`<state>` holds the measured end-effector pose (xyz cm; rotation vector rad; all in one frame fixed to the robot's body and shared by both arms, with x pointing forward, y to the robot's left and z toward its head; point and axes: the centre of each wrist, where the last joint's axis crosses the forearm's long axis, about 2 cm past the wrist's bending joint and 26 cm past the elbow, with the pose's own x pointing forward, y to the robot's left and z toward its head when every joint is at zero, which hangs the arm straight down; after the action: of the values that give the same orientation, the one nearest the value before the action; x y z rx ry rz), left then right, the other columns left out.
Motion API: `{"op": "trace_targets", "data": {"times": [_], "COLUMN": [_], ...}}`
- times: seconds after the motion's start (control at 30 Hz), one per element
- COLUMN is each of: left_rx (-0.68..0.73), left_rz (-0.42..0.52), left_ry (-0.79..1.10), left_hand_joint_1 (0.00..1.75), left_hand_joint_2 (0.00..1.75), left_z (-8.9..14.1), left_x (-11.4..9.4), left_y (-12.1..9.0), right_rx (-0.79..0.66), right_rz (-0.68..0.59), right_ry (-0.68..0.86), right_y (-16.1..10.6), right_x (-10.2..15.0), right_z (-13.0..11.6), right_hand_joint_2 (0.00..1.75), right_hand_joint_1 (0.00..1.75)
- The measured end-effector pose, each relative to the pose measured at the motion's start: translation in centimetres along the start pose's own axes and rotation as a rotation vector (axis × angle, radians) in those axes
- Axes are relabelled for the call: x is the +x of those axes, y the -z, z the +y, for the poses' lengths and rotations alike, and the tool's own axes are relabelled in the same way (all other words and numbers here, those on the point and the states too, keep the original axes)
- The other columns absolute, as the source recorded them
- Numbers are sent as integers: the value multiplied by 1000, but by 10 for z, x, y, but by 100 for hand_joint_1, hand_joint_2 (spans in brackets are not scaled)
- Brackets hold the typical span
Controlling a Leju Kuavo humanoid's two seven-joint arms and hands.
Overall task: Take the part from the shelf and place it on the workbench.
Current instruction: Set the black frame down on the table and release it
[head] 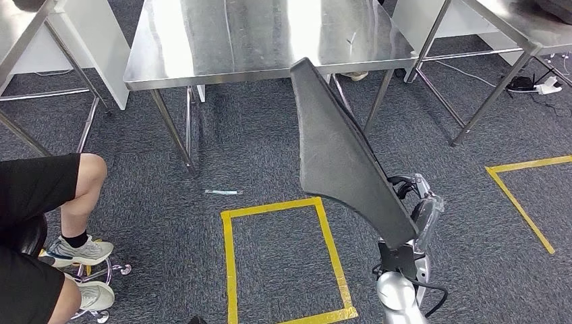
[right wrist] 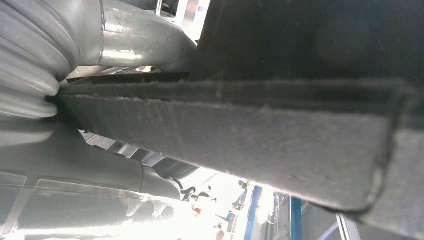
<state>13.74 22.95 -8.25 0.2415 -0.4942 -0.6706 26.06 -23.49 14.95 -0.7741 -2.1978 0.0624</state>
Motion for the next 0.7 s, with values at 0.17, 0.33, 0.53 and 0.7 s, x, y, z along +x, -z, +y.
{"op": "trace_targets", "data": {"times": [0.17, 0.33, 0.53, 0.7], "left_rx": [-1, -1, 0, 6], "left_rz": [-1, -4, 0, 0], "left_ry": [0, 7, 9, 10], "left_hand_joint_1": [0, 0, 0, 0], "left_hand_joint_2": [175, 175, 175, 175], "left_z": [0, 0, 1, 3], "left_x": [0, 1, 0, 0], "left_y": [0, 0, 0, 1], "right_rx": [0, -3, -2, -1], "right_rz": [-2, -4, -2, -14], "right_ry": [-1, 0, 1, 0], "right_y": [0, 2, 2, 3], "right_x": [0, 0, 0, 1], "right_z": [0, 0, 1, 2], "right_hand_joint_2": [175, 175, 175, 175], "right_hand_joint_1": [175, 175, 175, 175]}}
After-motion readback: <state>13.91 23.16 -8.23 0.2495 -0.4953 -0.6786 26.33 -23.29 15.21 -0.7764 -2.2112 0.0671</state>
